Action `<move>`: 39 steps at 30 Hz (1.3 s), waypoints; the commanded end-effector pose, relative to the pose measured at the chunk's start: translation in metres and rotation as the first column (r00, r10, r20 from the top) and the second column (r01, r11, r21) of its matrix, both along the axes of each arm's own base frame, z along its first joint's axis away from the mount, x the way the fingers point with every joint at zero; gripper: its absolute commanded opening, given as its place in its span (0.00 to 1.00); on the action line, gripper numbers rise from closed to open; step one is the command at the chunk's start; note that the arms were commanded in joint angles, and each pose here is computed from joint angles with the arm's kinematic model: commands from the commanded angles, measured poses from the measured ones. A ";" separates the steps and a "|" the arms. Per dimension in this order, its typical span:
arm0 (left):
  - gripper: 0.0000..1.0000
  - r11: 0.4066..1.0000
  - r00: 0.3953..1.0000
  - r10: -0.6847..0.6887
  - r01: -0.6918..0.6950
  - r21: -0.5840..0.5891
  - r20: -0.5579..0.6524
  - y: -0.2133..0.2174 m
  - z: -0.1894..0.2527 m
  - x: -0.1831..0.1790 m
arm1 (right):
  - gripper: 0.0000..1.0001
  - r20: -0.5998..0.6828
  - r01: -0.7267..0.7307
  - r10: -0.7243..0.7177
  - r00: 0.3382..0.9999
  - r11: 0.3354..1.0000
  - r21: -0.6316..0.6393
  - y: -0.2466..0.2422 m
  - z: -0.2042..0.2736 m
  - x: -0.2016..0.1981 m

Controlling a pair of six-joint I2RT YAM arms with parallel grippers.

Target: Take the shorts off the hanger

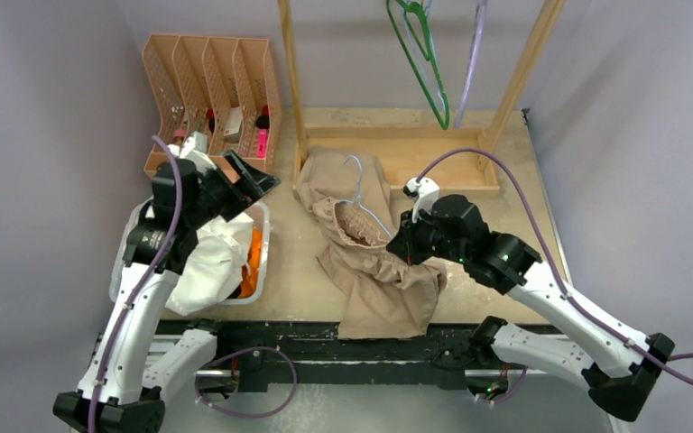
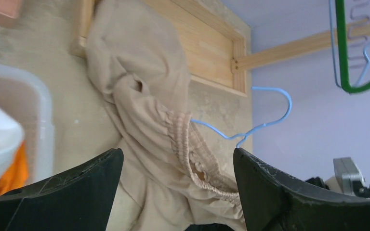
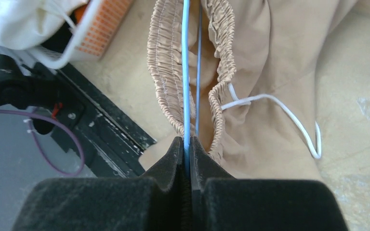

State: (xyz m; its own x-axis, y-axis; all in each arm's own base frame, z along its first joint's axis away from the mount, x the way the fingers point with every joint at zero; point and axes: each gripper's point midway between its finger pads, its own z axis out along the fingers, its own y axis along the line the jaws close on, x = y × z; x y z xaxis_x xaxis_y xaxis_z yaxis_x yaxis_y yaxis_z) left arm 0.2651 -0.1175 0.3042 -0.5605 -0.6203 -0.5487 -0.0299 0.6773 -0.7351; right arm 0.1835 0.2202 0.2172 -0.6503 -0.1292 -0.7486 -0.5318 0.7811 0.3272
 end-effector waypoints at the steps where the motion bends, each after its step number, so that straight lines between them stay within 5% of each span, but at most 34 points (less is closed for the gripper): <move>1: 0.83 0.992 0.990 -0.095 0.103 -0.073 0.105 -0.050 0.023 0.006 | 0.00 0.127 -0.078 0.057 0.990 0.983 0.166 0.016 0.053 -0.003; 10: 0.73 0.966 0.967 -0.254 0.254 0.046 -0.003 -0.140 -0.027 0.007 | 0.00 0.119 -0.140 0.119 0.986 0.971 0.195 0.020 0.046 -0.015; 18: 0.47 0.954 0.982 -0.163 0.183 0.236 -0.100 -0.121 -0.064 0.013 | 0.00 0.132 -0.121 0.094 0.987 0.969 0.214 0.013 0.050 -0.019; 24: 0.00 0.942 0.966 -0.231 0.251 0.223 -0.115 -0.132 -0.073 0.008 | 0.00 0.113 -0.192 0.168 0.979 0.947 0.256 0.026 0.053 -0.028; 29: 0.00 0.948 0.962 -0.264 0.272 0.165 -0.067 -0.143 -0.067 0.002 | 0.01 0.065 -0.211 0.201 0.977 0.943 0.256 0.038 0.039 -0.027; 31: 0.00 0.952 0.965 -0.254 0.261 0.162 -0.064 -0.141 -0.069 0.000 | 0.12 0.040 -0.212 0.209 0.977 0.945 0.249 0.043 0.031 -0.025; 34: 0.00 0.944 0.962 -0.262 0.273 0.185 -0.080 -0.137 -0.076 -0.005 | 0.44 -0.011 -0.186 0.194 0.981 0.954 0.233 0.049 0.012 -0.018; 39: 0.00 0.942 0.961 -0.251 0.271 0.200 -0.118 -0.132 -0.092 -0.008 | 0.46 -0.095 -0.120 0.139 0.986 0.975 0.185 0.067 -0.035 -0.002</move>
State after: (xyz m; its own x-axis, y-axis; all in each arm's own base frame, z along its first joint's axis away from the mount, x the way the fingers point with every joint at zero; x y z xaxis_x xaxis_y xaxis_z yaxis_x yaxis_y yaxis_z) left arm 0.2576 -0.2472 0.2041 -0.7577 -0.3125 -0.5729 0.0781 0.8282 -0.5550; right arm 0.1714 0.2682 0.1976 -0.7024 -0.1212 -0.7014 -0.6006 0.6296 0.4928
